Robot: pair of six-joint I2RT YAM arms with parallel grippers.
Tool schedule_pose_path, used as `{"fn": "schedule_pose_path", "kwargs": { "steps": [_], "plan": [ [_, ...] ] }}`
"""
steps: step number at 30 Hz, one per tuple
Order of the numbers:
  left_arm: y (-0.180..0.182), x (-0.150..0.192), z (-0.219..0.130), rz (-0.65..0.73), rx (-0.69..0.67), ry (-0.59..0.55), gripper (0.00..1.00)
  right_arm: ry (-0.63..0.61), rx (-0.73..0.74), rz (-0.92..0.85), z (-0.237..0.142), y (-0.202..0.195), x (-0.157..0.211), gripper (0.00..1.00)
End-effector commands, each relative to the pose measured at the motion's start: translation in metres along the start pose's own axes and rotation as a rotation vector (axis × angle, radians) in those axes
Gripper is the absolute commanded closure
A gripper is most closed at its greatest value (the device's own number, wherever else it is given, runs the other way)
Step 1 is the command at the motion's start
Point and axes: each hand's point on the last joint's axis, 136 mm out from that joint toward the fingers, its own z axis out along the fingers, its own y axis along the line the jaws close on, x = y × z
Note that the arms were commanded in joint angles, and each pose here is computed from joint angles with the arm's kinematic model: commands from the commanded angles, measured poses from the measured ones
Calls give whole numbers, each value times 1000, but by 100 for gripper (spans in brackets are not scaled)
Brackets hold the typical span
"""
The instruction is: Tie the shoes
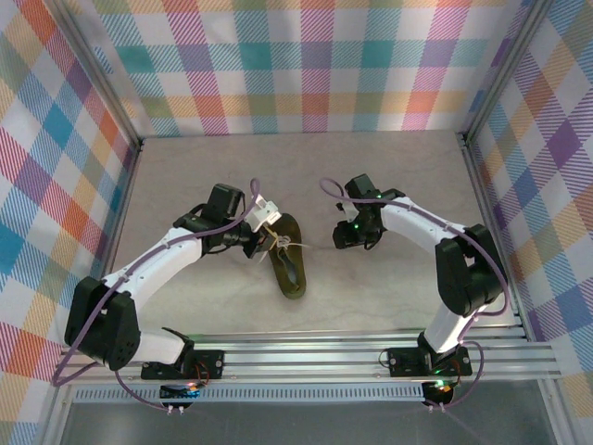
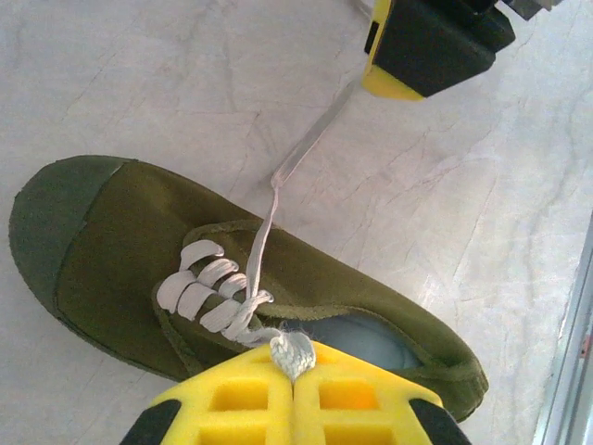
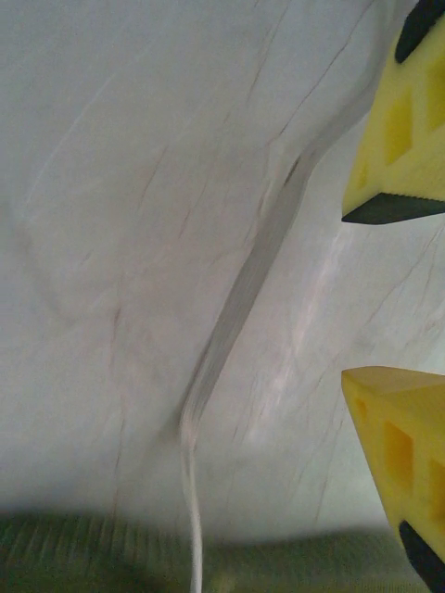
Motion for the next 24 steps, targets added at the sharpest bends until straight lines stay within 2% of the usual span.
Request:
{"fn": "schedule_pose_path", "kwargs": {
  "steps": [1,3,4,9,13,18,24],
  "plan": [
    [-4,-9,5,-13,40,-16,100,-139,-221,-112,-20,49,-17,55],
    [1,-1,9,-25,22,19,100,-178,-273,-148,-21,67,-23,55],
    [5,3,12,-33,7,34,97,-178,-273,-148,-19,70,-24,55],
    [25,23,24,-112,-80,111,66,-121,-251,-84,1,75,-29,56],
    [34,34,17,-163,-162,130,43,-104,-249,-75,6,77,-26,57],
    [41,45,-4,-290,-240,104,40,-93,-222,-81,6,72,-22,57],
    [19,45,-15,-357,-179,-88,40,-90,-216,-87,6,71,-21,58]
  ]
}}
